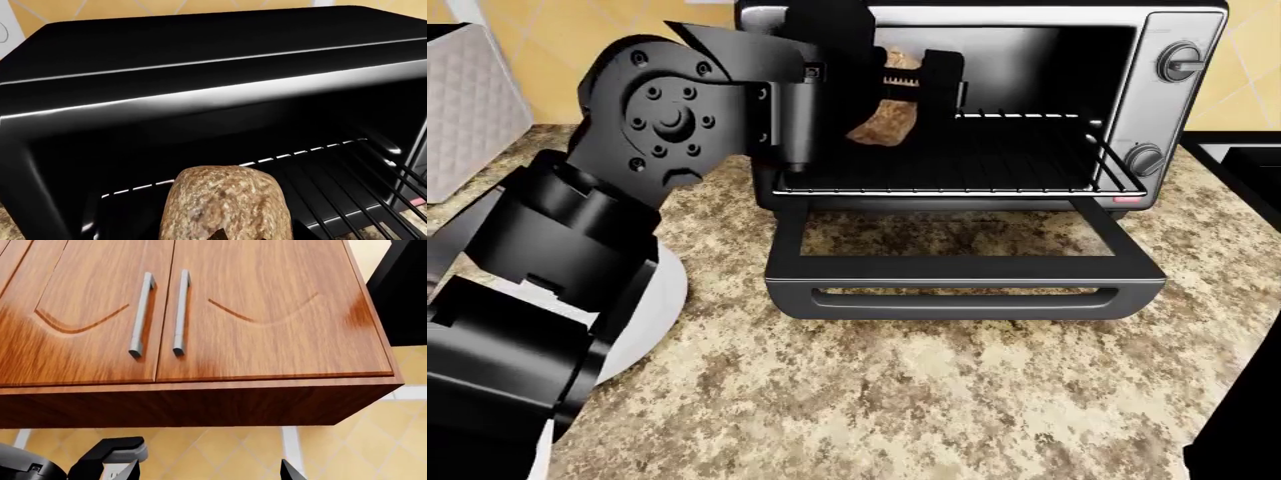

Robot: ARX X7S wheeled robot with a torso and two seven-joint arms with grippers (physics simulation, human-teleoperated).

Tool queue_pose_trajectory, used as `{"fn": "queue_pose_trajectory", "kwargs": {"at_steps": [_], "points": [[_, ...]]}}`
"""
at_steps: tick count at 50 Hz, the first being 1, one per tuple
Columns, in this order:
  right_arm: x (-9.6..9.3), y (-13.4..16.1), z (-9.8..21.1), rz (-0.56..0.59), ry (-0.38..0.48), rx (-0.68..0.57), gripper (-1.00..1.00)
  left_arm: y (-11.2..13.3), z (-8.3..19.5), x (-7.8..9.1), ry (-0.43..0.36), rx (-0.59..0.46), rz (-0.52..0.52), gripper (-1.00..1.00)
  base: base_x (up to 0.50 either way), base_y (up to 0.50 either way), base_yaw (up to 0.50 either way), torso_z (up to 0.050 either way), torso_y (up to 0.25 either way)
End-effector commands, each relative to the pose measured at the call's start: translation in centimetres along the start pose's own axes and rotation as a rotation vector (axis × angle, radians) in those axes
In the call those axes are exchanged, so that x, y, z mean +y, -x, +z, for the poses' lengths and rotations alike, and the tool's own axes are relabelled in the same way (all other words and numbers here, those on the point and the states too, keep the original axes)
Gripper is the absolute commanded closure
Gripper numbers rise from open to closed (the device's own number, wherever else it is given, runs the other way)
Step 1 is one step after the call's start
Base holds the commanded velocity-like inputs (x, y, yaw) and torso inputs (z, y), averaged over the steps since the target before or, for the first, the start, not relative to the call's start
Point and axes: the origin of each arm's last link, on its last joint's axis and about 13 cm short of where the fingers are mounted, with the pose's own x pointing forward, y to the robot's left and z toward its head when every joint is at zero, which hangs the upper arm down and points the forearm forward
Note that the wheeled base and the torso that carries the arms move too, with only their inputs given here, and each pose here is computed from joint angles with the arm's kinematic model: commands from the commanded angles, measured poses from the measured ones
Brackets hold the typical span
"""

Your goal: Place the bread on the rack of the toaster oven.

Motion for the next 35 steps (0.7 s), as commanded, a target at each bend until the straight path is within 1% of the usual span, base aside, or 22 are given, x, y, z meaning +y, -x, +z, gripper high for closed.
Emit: {"fn": "queue_pose_trajectory", "kwargs": {"at_steps": [1,16,26,27,35], "points": [[-0.03,0.24,-0.08,-0.004,-0.001,-0.002,-1.00,-0.20,-0.13,-0.20,0.003,0.004,0.005,1.00,0.00,0.00,0.00,0.000,0.000],[-0.43,0.87,-0.66,-0.005,-0.001,-0.001,-1.00,-0.32,-0.52,-0.22,-0.003,0.014,0.006,1.00,0.00,0.00,0.00,0.000,0.000],[-0.55,1.07,-0.81,-0.004,-0.001,-0.003,-1.00,-0.08,-0.27,-0.36,0.000,0.009,0.005,1.00,0.00,0.00,0.00,0.000,0.001],[-0.55,1.07,-0.81,-0.003,-0.002,-0.004,-1.00,-0.02,-0.28,-0.38,0.000,0.010,0.003,-1.00,0.00,0.00,0.00,0.000,0.000],[-0.55,1.06,-0.81,0.000,-0.003,-0.006,-1.00,0.53,0.19,-0.49,0.002,0.008,0.002,-1.00,0.00,0.00,0.00,0.000,0.000]]}}
